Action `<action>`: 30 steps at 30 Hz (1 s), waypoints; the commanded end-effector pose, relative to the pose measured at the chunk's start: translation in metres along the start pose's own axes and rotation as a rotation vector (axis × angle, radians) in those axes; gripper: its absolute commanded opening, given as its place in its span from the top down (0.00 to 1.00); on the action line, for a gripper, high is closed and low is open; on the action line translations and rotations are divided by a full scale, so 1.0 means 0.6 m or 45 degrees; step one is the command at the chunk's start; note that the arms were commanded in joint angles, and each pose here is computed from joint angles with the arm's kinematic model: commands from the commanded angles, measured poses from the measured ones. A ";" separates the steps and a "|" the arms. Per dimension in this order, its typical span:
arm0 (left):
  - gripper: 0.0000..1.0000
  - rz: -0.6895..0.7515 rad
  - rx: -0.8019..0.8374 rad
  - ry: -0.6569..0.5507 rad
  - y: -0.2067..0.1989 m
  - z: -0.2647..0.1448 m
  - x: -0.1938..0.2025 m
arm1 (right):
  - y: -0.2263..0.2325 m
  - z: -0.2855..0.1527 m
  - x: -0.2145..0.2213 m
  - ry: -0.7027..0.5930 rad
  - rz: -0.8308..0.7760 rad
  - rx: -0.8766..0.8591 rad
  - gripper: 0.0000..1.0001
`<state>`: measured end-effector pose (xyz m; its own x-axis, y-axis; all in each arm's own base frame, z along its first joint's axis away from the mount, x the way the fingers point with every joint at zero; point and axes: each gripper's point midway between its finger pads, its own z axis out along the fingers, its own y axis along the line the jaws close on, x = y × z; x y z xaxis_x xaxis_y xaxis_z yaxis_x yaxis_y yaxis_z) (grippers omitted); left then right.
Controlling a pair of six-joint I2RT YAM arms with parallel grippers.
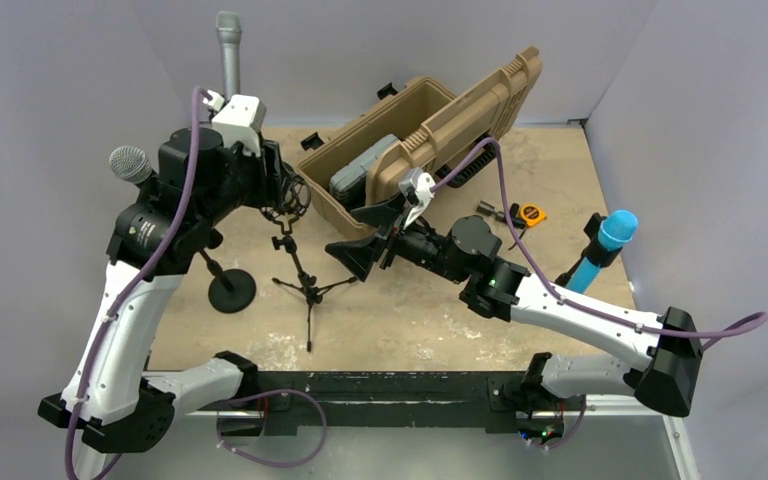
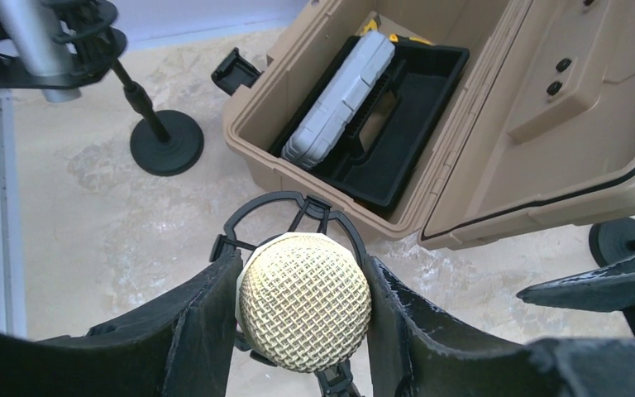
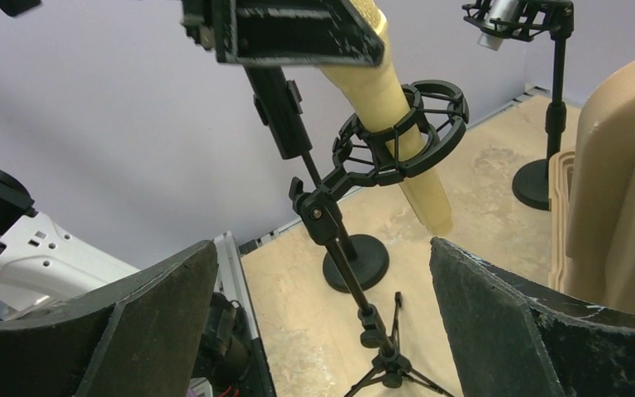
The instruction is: Remove the microphone from the stand
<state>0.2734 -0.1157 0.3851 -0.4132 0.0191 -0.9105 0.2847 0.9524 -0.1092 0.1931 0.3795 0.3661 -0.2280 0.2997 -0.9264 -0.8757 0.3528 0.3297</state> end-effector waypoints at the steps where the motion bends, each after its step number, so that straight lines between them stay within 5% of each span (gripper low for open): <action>1: 1.00 -0.031 -0.054 -0.126 0.010 -0.040 -0.060 | 0.006 0.003 -0.031 -0.071 -0.002 0.003 0.01; 17: 1.00 -0.143 -0.003 -0.820 0.015 -0.274 -0.251 | -0.006 0.012 -0.040 -0.076 0.006 0.070 0.01; 24: 1.00 -0.123 0.154 -0.831 -0.016 -0.317 -0.243 | -0.010 0.011 -0.045 -0.077 -0.008 0.089 0.01; 30: 1.00 -0.033 0.404 -0.613 -0.077 -0.293 -0.187 | 0.001 -0.012 -0.080 -0.118 -0.120 0.071 0.01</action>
<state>0.1582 -0.0738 0.5835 0.1223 -0.2576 -0.9585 0.4131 0.8913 -0.1869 0.2070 0.3772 0.3623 -0.2165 0.2884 -0.9327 -0.8438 0.4253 0.3274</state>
